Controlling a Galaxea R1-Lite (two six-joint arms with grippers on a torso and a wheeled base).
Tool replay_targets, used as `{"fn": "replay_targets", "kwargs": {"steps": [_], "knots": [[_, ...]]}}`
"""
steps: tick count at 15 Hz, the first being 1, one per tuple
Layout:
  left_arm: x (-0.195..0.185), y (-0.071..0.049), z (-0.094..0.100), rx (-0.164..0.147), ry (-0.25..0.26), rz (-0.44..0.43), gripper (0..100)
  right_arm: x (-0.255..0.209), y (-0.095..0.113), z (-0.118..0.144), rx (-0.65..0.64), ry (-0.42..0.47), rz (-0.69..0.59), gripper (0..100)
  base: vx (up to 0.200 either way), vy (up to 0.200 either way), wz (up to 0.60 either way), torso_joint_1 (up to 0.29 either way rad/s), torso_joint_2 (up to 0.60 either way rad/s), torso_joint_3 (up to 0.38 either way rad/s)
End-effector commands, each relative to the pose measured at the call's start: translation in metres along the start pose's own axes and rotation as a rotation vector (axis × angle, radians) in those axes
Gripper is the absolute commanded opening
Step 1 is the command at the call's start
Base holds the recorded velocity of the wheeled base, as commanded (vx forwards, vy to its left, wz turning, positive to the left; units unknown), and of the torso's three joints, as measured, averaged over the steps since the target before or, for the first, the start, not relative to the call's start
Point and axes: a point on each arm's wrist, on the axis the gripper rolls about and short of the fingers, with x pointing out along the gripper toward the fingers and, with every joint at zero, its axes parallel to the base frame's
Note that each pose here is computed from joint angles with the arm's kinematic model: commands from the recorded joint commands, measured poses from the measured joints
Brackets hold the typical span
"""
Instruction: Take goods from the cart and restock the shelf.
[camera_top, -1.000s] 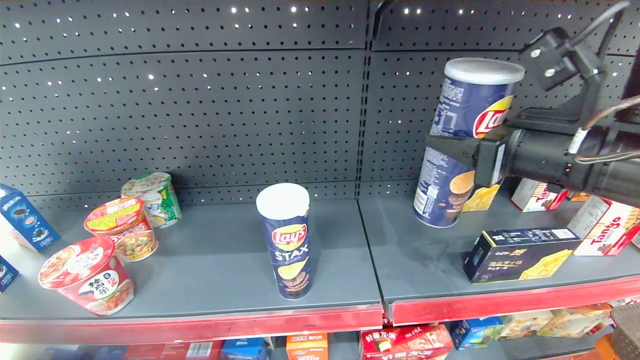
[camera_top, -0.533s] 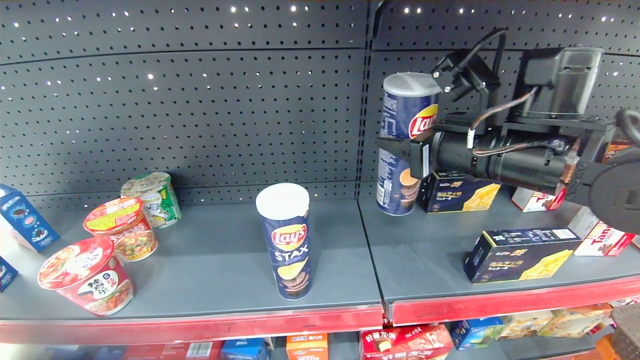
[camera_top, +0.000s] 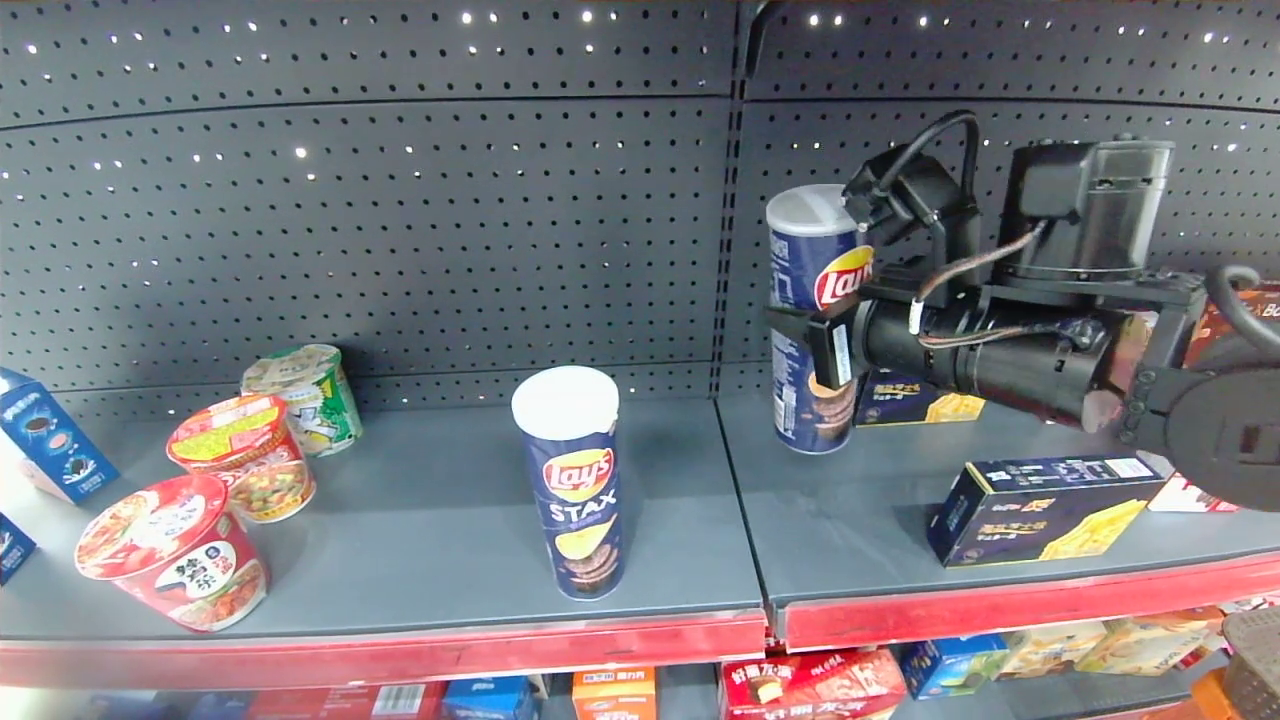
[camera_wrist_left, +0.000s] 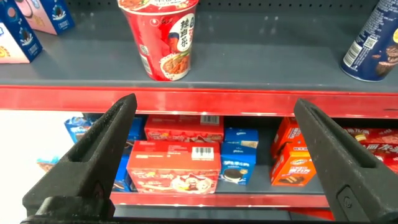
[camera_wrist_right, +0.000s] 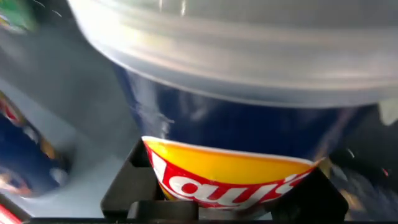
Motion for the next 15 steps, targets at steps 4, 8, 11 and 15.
{"fn": "replay_targets", "kwargs": {"steps": [4, 8, 11, 15], "knots": [[0.0002, 0.0000, 0.0000, 0.000, 0.003, 0.001, 100, -0.0278, 0.0033, 0.0050, -0.039, -0.007, -0.082, 0, 0.000, 0.000, 0.00, 0.000, 0.00, 0.000], [0.0002, 0.0000, 0.0000, 0.000, 0.003, 0.001, 100, -0.0318, 0.0061, 0.0001, -0.043, 0.009, -0.079, 0, 0.000, 0.000, 0.00, 0.000, 0.00, 0.000], [0.0002, 0.0000, 0.0000, 0.000, 0.003, 0.001, 100, -0.0308, 0.0060, -0.0008, -0.045, 0.014, -0.082, 0, 0.000, 0.000, 0.00, 0.000, 0.00, 0.000], [0.0002, 0.0000, 0.0000, 0.000, 0.003, 0.001, 100, -0.0299, 0.0061, -0.0021, -0.047, 0.022, -0.096, 0, 0.000, 0.000, 0.15, 0.001, 0.00, 0.002]]}}
